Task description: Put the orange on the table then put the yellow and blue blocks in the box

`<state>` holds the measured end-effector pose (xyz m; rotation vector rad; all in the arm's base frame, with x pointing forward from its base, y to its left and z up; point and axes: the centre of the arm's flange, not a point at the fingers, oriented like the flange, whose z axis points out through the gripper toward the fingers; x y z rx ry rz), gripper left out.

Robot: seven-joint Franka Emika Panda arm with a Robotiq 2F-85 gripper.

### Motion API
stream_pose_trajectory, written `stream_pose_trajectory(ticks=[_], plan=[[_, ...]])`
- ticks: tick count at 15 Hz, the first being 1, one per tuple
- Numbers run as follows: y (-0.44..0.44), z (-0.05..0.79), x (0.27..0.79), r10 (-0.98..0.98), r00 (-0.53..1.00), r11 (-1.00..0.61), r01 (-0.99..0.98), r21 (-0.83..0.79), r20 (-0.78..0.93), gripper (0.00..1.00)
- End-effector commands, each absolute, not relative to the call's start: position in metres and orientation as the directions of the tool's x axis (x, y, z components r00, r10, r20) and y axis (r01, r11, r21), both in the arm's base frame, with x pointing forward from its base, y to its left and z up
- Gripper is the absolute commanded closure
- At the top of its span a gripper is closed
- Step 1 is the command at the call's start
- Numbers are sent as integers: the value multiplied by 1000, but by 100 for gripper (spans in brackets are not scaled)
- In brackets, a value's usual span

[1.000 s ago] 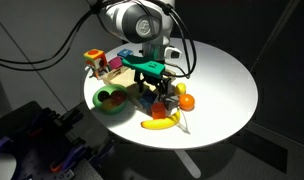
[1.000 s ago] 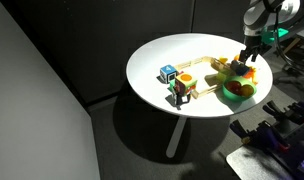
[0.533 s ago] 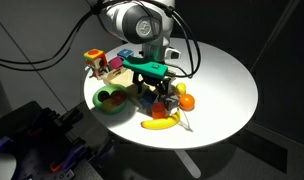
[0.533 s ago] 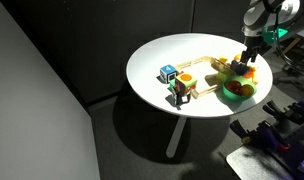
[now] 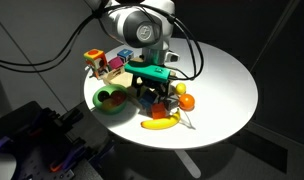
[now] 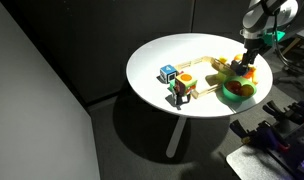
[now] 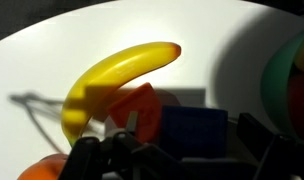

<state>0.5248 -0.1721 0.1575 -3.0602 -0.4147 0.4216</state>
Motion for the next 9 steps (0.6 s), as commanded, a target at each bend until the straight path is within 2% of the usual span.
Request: stream_pose_trajectory(ticks=[1,5,6,9], plan=[[-179,156,531,295,924,-956,287,-68,-244,27],[-173,156,535,282,930,-959,277,-55,-234,60],[-172,158,536,280,932,-960,275,-53,-231,65],[-168,165,533,274,936,-962,271,-44,-221,67]])
